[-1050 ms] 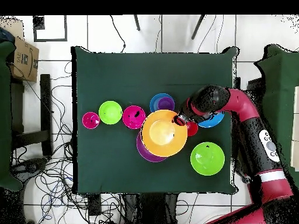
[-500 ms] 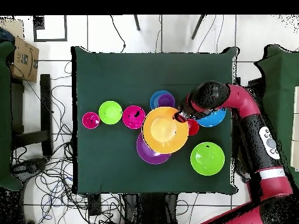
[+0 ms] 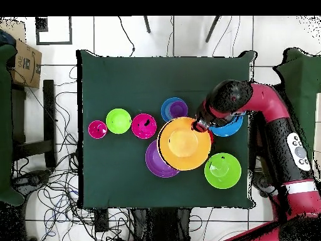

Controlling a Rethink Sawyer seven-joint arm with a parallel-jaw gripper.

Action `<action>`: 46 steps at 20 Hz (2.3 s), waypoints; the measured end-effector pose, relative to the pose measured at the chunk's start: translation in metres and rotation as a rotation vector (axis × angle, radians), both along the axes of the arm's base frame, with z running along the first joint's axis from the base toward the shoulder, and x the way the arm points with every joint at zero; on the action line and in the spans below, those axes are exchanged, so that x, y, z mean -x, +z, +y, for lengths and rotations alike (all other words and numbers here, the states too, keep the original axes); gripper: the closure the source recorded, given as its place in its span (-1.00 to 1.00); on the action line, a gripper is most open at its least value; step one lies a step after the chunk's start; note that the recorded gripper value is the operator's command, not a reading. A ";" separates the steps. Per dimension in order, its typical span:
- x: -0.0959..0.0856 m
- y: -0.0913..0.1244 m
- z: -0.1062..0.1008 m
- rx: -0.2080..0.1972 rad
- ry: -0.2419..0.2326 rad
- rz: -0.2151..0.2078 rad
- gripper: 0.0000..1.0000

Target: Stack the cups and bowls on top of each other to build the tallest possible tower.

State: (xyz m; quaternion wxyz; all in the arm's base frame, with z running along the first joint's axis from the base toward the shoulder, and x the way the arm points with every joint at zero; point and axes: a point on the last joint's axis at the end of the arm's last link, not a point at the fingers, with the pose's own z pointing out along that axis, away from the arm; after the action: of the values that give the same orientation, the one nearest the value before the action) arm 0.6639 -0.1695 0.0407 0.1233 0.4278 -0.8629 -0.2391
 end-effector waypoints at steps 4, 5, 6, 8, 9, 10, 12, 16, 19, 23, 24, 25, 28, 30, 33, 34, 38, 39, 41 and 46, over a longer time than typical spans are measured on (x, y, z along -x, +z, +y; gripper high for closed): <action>-0.003 0.023 -0.002 0.026 0.023 0.033 1.00; -0.004 0.027 -0.003 0.029 0.026 0.039 1.00; -0.005 0.033 -0.003 0.033 0.030 0.047 1.00; -0.010 0.045 -0.002 0.030 0.028 0.061 1.00; -0.012 0.047 -0.002 0.028 0.027 0.063 1.00; -0.013 0.048 -0.002 0.026 0.025 0.065 1.00; -0.020 0.051 -0.003 0.024 0.014 0.062 1.00; -0.031 0.048 -0.005 0.022 -0.008 0.049 1.00; -0.039 0.043 -0.003 0.016 -0.020 0.044 1.00; -0.048 0.033 0.004 0.003 -0.032 0.041 1.00; -0.050 0.031 0.006 -0.001 -0.034 0.042 1.00; -0.051 0.029 0.007 -0.003 -0.035 0.042 1.00; -0.053 0.017 0.013 -0.019 -0.042 0.049 1.00; -0.053 0.011 0.014 -0.027 -0.047 0.054 1.00; -0.052 0.001 0.016 -0.043 -0.056 0.063 1.00; -0.052 -0.002 0.016 -0.046 -0.058 0.065 1.00; -0.055 -0.014 0.018 -0.061 -0.076 0.072 1.00; -0.055 -0.015 0.018 -0.062 -0.077 0.072 1.00; -0.057 -0.017 0.018 -0.064 -0.082 0.071 1.00; -0.070 -0.015 0.019 -0.054 -0.095 0.061 1.00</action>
State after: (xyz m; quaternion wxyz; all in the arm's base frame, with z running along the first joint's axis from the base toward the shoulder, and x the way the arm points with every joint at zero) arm 0.7335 -0.1500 0.0260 0.1264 0.3823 -0.8712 -0.2810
